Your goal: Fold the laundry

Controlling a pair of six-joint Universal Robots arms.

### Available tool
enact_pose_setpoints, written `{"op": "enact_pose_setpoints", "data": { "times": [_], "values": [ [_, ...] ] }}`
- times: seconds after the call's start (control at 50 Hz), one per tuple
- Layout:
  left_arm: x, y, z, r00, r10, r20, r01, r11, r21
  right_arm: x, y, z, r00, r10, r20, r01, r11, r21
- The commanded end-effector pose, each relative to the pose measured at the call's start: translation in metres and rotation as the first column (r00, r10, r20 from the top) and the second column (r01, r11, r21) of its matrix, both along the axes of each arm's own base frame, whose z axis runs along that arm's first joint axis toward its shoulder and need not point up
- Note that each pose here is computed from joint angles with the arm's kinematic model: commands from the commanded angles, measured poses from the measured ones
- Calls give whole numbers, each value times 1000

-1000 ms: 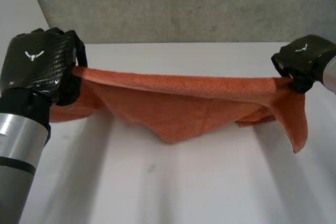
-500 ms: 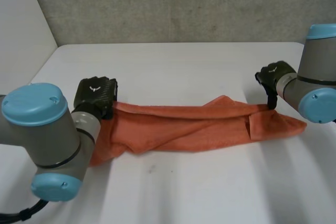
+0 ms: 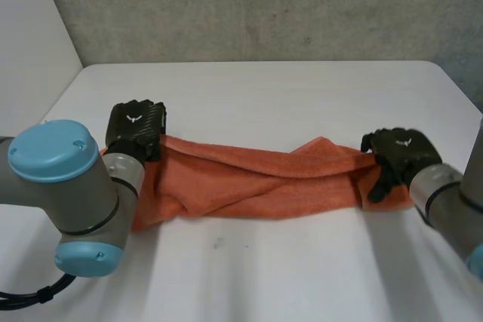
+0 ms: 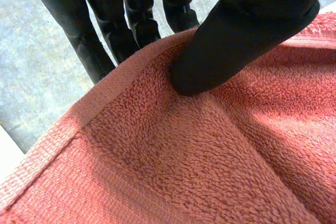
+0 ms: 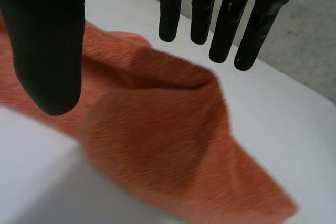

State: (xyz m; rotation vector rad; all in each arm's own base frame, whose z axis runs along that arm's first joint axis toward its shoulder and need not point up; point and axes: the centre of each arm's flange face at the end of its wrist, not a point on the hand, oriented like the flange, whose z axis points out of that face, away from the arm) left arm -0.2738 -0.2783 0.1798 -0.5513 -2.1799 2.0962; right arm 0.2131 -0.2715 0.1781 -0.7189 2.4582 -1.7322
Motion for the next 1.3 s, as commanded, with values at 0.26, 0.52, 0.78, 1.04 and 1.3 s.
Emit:
{"op": "enact_pose_setpoints", "data": {
  "times": [0.26, 0.52, 0.78, 1.04, 1.3],
  "values": [
    [4, -3, 0, 1000, 14, -8, -14, 1000, 1, 1, 2, -31, 997, -31, 67, 31, 999, -8],
    [5, -2, -2, 1000, 14, -6, -14, 1000, 4, 2, -10, -52, 998, -43, 39, 43, 999, 10],
    [5, -3, -2, 1000, 17, -8, -17, 1000, -2, -1, -25, -48, 994, -100, 35, 103, 990, -99],
    [15, 2, -2, 999, 33, 16, -34, 999, 24, -28, -36, 46, 993, -30, -115, 1, 970, -242],
    [22, 13, -20, 960, -17, 278, -11, 995, 97, -34, -37, 23, 868, 200, -454, -173, 980, 100]
  ]
}}
